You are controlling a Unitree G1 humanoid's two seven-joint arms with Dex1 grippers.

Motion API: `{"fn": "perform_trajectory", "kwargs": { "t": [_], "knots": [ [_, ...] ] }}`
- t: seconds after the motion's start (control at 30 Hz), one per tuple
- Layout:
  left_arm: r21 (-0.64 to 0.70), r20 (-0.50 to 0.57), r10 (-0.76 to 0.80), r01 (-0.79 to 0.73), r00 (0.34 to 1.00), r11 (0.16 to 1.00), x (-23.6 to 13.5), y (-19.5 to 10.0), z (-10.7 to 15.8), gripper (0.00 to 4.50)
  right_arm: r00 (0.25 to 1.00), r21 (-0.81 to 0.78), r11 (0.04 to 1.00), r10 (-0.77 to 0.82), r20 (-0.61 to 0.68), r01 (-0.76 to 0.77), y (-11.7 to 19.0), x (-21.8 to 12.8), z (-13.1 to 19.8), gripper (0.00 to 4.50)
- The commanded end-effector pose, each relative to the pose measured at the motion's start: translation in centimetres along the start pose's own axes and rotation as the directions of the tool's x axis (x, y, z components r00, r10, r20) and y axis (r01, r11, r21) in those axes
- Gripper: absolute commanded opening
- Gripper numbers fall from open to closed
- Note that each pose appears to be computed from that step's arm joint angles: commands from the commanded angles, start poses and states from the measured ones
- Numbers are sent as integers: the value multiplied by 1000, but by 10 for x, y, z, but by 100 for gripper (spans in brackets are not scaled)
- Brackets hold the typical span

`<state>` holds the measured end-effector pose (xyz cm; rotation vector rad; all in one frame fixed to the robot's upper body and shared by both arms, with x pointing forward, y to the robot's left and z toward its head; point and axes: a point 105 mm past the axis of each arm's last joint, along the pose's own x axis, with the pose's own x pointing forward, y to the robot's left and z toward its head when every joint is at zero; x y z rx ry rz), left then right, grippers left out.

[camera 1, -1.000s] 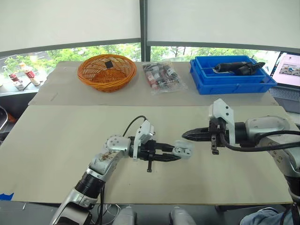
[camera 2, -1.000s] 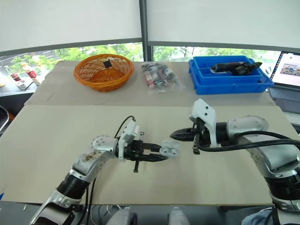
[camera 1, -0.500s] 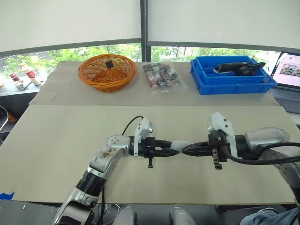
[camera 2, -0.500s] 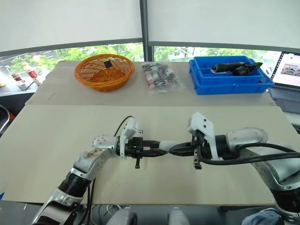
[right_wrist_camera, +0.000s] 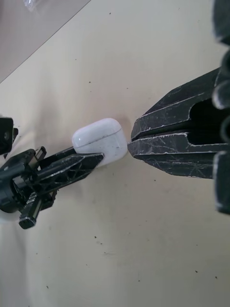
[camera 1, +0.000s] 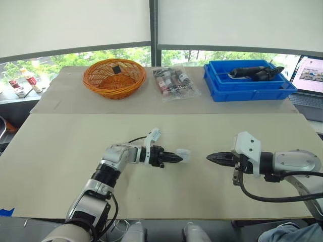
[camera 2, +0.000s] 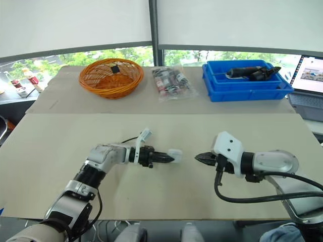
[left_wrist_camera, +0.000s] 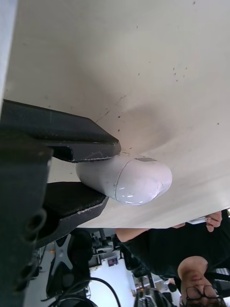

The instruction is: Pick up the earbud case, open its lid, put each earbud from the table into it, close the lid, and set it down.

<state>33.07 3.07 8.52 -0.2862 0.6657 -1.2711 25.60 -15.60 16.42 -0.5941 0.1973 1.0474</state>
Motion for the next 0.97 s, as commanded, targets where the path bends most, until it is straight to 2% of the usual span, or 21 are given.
{"fn": "perform_trajectory", "kwargs": {
  "t": [0.03,0.1,0.13,0.23,0.27,0.3,0.4,0.53,0.7,0.73,0.77,0.83,0.97],
  "knots": [
    [-36,-19,108,-109,994,993,-16,18,-9,159,1000,-69,998,0,12,1,-1,-6,10,0],
    [-2,-24,143,-143,989,990,-24,21,-12,231,1000,-66,998,16,6,-16,-1,-6,10,0],
    [14,-19,163,-162,987,987,-30,23,-13,285,1000,-70,997,25,4,-25,-1,-6,11,0],
    [99,-8,209,-207,978,973,-48,24,-15,410,999,-80,996,42,4,-41,-2,-7,14,0],
    [124,10,227,-227,974,966,-55,23,-14,442,999,-84,995,47,-1,-47,-3,-8,14,0],
    [139,24,239,-240,971,961,-60,23,-12,442,999,-88,995,51,-5,-51,-4,-8,14,0],
    [334,97,267,-284,959,899,-90,9,-3,450,997,-131,988,76,-14,-78,-8,-10,19,81],
    [561,162,239,-288,957,776,-119,-20,3,450,991,-169,977,123,-60,-132,-12,-18,20,225],
    [693,137,219,-252,966,676,-143,-48,1,450,975,-227,954,166,-148,-197,-18,-33,18,395],
    [723,139,260,-278,955,633,-148,-50,2,450,971,-244,947,172,-167,-210,-20,-38,17,429],
    [745,144,302,-304,943,594,-153,-50,3,450,966,-247,943,181,-186,-224,-21,-42,15,447],
    [778,138,302,-292,943,557,-158,-58,4,450,960,-246,939,194,-203,-242,-23,-50,15,447],
    [774,115,252,-245,961,584,-160,-68,3,450,962,-248,940,190,-197,-236,-29,-55,17,447]
  ]
}}
